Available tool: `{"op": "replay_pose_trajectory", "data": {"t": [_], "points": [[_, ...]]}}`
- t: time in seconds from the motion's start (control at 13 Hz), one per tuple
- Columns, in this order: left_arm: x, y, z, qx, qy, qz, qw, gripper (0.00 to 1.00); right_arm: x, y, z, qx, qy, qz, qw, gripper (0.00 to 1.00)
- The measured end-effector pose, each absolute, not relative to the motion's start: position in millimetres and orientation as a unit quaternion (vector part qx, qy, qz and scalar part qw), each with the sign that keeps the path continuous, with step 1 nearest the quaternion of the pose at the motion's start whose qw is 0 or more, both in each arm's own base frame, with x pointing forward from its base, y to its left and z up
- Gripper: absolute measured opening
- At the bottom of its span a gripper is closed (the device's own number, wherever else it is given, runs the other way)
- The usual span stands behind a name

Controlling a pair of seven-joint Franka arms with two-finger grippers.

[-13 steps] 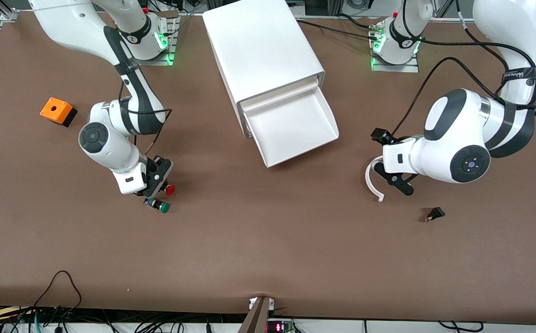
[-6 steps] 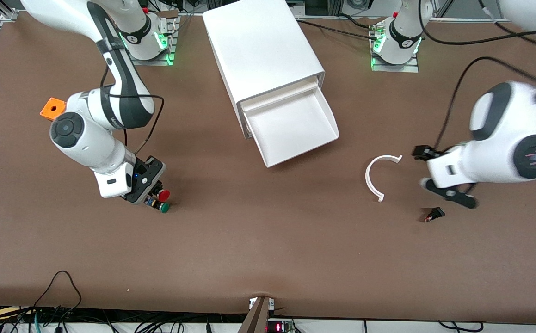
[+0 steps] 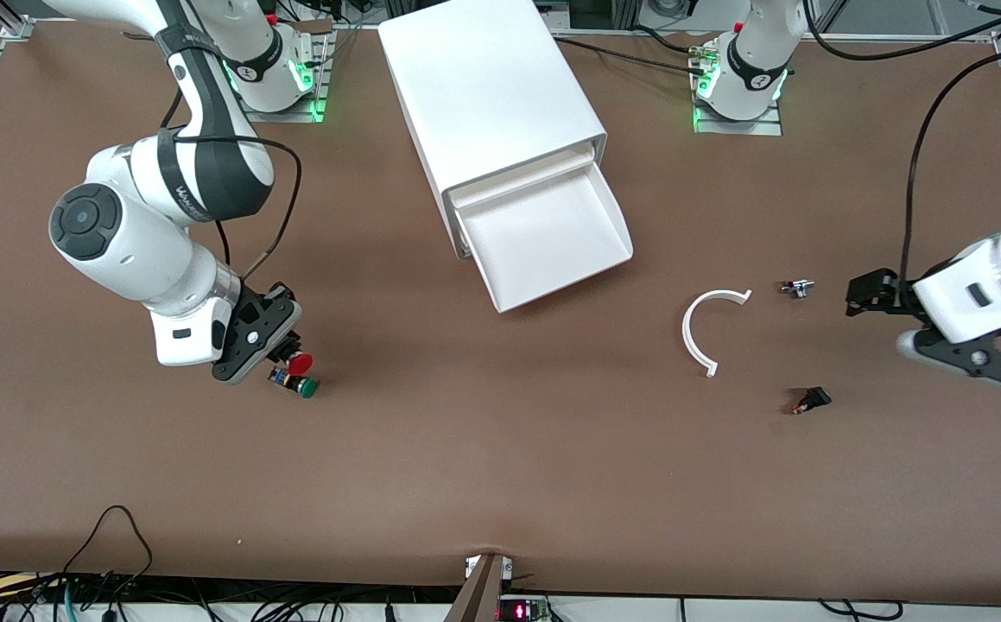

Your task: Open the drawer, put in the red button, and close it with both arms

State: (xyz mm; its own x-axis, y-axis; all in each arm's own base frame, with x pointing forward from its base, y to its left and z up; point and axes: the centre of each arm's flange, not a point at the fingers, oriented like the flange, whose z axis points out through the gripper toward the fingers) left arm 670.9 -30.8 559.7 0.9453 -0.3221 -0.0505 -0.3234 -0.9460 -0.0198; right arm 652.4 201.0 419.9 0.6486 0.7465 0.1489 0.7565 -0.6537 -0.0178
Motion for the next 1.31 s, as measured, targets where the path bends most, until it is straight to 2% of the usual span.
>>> {"op": "replay_pose_trajectory", "data": {"t": [0.15,0.62,0.85,1.0,1.31], "points": [[671.0,-30.7,562.3,-0.987,0.153,0.022,0.036,1.0,644.4,229.2,422.1,-0.91,-0.406,-0.065,0.044,0.42],[660.6,-36.7,570.3,-0.992,0.115,0.037,0.04,1.0,614.2,316.1,440.3,-0.888,-0.449,-0.08,0.051,0.42],[657.5,-41.3,571.1,-0.993,0.106,0.034,0.037,1.0,584.5,372.0,446.9,-0.866,-0.491,-0.084,0.055,0.42],[655.3,-31.0,562.6,-0.997,0.077,0.017,0.012,1.0,561.9,406.8,446.2,-0.85,-0.517,-0.082,0.058,0.42],[615.4,-30.5,565.5,-0.998,0.064,-0.014,0.016,1.0,537.3,454.7,448.7,-0.817,-0.567,-0.09,0.06,0.42]]}}
